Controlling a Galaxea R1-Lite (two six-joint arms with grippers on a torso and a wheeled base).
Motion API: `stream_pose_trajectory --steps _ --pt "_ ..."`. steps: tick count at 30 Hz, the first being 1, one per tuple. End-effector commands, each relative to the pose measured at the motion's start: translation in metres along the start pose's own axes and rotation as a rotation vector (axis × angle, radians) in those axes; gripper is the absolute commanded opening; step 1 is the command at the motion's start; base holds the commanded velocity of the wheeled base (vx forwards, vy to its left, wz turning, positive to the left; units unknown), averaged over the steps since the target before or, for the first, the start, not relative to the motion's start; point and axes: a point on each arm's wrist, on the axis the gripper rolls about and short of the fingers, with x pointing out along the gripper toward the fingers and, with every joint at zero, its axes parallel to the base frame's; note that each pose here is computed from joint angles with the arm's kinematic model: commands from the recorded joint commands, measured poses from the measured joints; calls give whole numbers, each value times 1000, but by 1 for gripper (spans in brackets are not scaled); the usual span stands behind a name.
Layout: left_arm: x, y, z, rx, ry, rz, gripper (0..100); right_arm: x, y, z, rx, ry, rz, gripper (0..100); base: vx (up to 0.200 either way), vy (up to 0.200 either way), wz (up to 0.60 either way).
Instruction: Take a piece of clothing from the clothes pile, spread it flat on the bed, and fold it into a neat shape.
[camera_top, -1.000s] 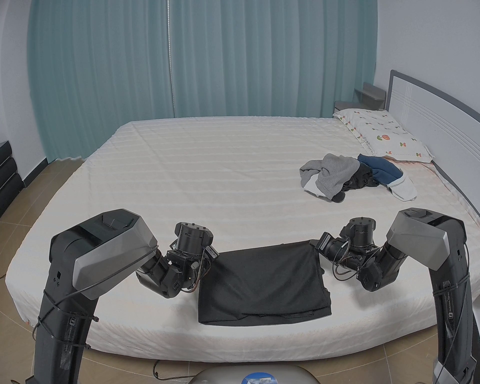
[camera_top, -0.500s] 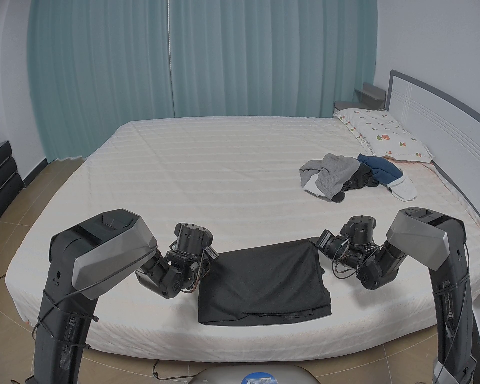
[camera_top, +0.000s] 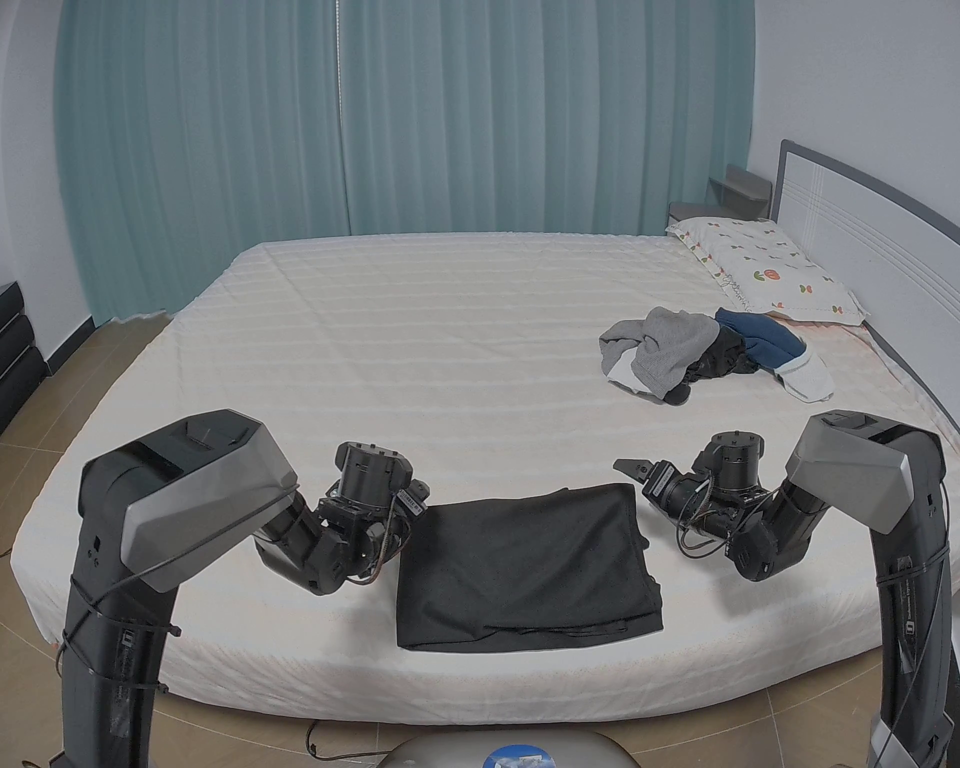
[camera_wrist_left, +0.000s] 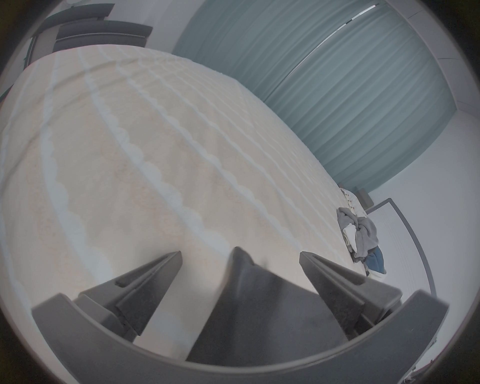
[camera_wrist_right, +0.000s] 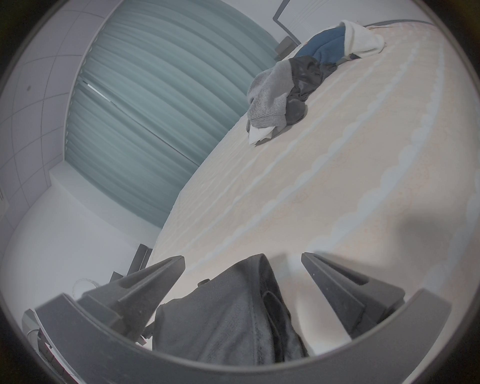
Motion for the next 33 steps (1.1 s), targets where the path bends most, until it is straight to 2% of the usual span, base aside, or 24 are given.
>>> stream_pose_trajectory --steps 1,4,9,19,32,33 --pt "-43 1 8 9 139 -76 100 -25 2 17 35 -41 8 100 0 0 0" --pt "-48 6 3 51 242 -115 100 -31 1 20 40 -50 5 100 0 0 0" --pt "-40 11 -7 143 266 -110 100 -32 2 17 39 -38 3 100 0 0 0" --pt "-27 11 -19 178 209 -60 100 -32 5 6 36 -8 6 100 0 0 0" --pt "-28 7 -26 190 218 -66 100 -32 4 5 37 -5 2 100 0 0 0" --pt "-28 7 -26 190 218 -66 0 -32 5 6 36 -6 3 100 0 0 0"
